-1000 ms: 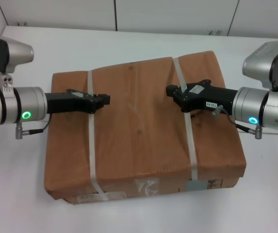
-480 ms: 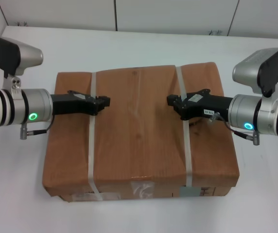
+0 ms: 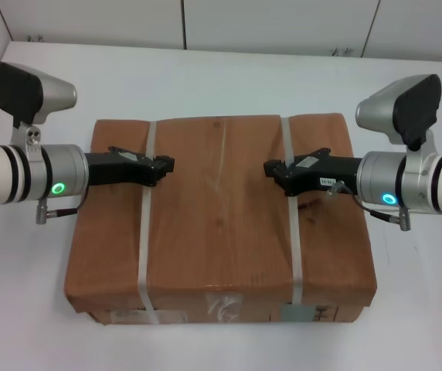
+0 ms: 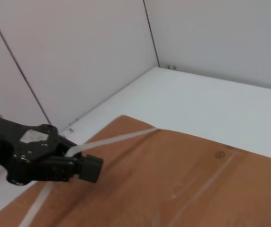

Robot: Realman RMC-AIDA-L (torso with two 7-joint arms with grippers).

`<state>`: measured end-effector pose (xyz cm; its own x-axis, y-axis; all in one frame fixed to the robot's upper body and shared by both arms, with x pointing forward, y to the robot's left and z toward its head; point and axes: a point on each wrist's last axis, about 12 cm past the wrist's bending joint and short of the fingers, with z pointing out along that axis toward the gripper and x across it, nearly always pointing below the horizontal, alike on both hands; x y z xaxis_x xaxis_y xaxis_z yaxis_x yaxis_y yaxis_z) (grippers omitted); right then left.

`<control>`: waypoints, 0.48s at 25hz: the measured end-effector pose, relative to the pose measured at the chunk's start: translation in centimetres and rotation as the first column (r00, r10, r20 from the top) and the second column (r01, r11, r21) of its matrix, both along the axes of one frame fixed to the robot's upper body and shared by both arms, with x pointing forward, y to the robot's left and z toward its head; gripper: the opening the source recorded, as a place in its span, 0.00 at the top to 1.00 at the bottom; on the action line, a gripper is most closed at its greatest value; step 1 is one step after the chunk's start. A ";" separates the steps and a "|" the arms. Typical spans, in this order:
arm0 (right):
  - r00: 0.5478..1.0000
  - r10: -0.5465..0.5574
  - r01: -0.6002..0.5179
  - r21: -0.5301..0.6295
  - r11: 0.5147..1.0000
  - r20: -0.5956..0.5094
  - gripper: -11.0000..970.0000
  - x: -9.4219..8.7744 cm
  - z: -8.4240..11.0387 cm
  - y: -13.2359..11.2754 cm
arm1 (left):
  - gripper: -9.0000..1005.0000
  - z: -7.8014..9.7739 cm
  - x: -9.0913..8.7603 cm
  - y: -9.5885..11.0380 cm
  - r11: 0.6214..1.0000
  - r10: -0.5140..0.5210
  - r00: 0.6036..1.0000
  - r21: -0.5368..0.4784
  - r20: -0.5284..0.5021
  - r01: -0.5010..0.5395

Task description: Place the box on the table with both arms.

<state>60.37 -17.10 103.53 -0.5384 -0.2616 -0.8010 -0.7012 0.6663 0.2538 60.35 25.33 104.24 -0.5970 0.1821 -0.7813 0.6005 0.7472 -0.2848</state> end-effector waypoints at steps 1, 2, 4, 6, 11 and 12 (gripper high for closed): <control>1.000 -0.003 0.003 -0.003 1.000 -0.002 0.96 0.1 0.0 0.0 | 0.93 0.0 0.0 0.0 1.000 0.002 1.000 0.002 0.000 -0.002; 1.000 -0.005 0.005 -0.003 1.000 -0.005 0.96 0.1 0.0 0.0 | 0.93 -0.1 0.0 -0.1 1.000 0.005 1.000 0.006 -0.001 -0.005; 1.000 -0.008 0.008 -0.002 1.000 -0.010 0.96 0.1 0.0 0.0 | 0.93 -0.2 0.0 -0.1 1.000 0.008 1.000 0.010 -0.001 -0.008; 1.000 -0.013 0.013 -0.002 1.000 -0.014 0.96 0.1 0.0 0.0 | 0.93 -0.3 0.0 -0.1 1.000 0.010 1.000 0.012 -0.001 -0.010; 1.000 -0.019 0.019 -0.006 1.000 -0.016 0.96 0.1 -0.1 0.0 | 0.93 -0.4 -0.1 0.0 1.000 0.018 1.000 0.020 -0.003 -0.018; 1.000 -0.018 0.018 -0.007 1.000 -0.016 0.96 0.1 -0.1 0.0 | 0.93 -0.4 -0.1 0.0 1.000 0.019 1.000 0.020 -0.004 -0.019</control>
<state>60.48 -17.11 103.45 -0.5560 -0.2572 -0.7904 -0.6849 0.6806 0.2603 60.28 25.30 103.82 -0.6035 0.1864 -0.7753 0.5854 0.7637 -0.2721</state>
